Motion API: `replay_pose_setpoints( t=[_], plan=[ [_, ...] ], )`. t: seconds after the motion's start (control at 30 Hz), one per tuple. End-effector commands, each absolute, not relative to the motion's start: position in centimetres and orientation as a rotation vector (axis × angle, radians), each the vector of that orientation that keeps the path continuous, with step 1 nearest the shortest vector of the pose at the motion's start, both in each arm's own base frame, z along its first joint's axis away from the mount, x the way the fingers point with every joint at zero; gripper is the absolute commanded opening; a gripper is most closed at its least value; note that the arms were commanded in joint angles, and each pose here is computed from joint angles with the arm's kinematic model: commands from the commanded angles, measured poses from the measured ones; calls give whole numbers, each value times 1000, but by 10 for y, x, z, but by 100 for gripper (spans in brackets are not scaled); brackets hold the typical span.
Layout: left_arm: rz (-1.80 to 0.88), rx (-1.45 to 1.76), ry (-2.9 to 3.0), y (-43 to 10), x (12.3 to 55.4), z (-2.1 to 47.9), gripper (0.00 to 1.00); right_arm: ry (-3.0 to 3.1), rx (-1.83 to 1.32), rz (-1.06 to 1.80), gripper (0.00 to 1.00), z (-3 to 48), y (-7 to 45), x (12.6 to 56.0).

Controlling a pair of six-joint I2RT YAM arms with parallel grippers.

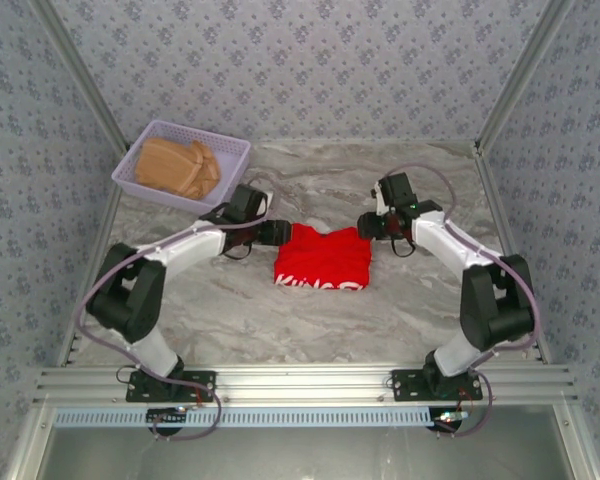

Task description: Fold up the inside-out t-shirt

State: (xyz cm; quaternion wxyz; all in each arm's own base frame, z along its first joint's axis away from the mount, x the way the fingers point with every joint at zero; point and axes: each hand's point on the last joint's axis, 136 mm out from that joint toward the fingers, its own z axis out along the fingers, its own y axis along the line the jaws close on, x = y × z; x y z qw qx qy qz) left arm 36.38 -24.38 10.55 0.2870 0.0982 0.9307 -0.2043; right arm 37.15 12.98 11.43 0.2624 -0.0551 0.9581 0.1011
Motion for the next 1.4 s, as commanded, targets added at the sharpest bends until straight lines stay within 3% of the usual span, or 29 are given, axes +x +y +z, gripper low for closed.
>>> replay_pose_setpoints(
  t=[0.0, 0.1, 0.2, 0.43, 0.57, 0.77, 0.93, 1.13, 1.37],
  plan=[
    [-667, 350, 2427, -259, 342, 125, 76, 2549, -225, 361, 56, 130, 152, 352],
    [-856, 440, 2404, -290, 333, 129, 75, 2553, -203, 508, 54, 119, 172, 349],
    [-881, 469, 2408, -306, 343, 119, 74, 2581, -176, 531, 53, 101, 179, 357],
    [-735, 379, 2450, -296, 389, 75, 74, 2632, -144, 571, 52, 58, 186, 389],
    [-635, 316, 2505, -274, 390, 47, 74, 2700, -180, 546, 52, 33, 188, 395],
    [-635, 289, 2449, -261, 379, 78, 74, 2648, -293, 481, 53, 68, 183, 395],
    [-674, 312, 2385, -260, 345, 113, 75, 2572, -331, 489, 55, 107, 185, 358],
    [-897, 458, 2446, -297, 286, 92, 74, 2625, -264, 640, 55, 89, 197, 307],
    [-846, 483, 2551, -289, 270, 43, 73, 2743, -201, 669, 53, 40, 190, 295]
  ],
)
